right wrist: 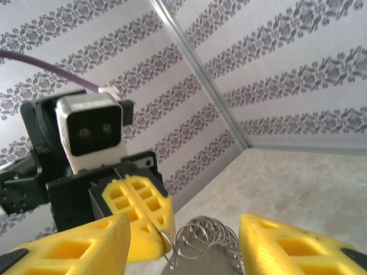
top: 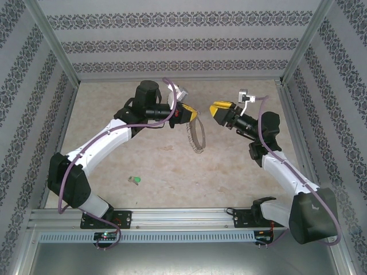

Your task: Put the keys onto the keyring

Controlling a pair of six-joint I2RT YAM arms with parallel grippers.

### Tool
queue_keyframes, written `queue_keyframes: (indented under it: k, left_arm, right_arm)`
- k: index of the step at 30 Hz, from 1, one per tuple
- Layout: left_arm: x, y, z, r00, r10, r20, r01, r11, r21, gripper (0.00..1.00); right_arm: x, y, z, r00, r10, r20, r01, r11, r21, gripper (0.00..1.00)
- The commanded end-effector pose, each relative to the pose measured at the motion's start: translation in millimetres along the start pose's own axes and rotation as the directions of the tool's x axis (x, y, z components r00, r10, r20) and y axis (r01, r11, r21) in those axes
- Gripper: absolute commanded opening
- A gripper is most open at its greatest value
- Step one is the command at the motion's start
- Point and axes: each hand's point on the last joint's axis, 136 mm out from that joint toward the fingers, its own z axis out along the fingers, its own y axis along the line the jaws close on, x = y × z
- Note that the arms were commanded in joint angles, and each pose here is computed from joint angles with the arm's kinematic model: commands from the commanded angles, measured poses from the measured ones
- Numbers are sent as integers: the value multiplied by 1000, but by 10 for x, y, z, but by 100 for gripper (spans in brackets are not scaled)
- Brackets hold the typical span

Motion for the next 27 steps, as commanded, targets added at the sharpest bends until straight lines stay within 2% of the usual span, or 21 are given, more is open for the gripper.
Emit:
queue_keyframes:
  k: [1, 8, 17, 25, 27]
  left_arm:
    - [-11, -122, -45, 996, 83, -44, -82, 996, 34, 0]
    - [21, -151, -8, 992, 89, -86, -83, 993, 80, 0]
    - [23, -164, 24, 992, 84, -96, -74, 991, 110, 0]
    - [8, -155, 41, 993, 82, -90, -72, 991, 115, 0]
    - [0, -152, 43, 993, 81, -88, -70, 991, 115, 0]
  right_arm:
    - [161, 53, 6, 997, 25, -75, -30, 997, -66, 50]
    - [412, 164, 94, 983, 26, -184, -55, 986, -154, 42]
    - [538, 177, 165, 974, 30, -224, -71, 981, -180, 33]
    - [598, 200, 199, 969, 32, -245, -82, 977, -196, 15]
    - [608, 212, 206, 968, 29, -250, -82, 976, -203, 5]
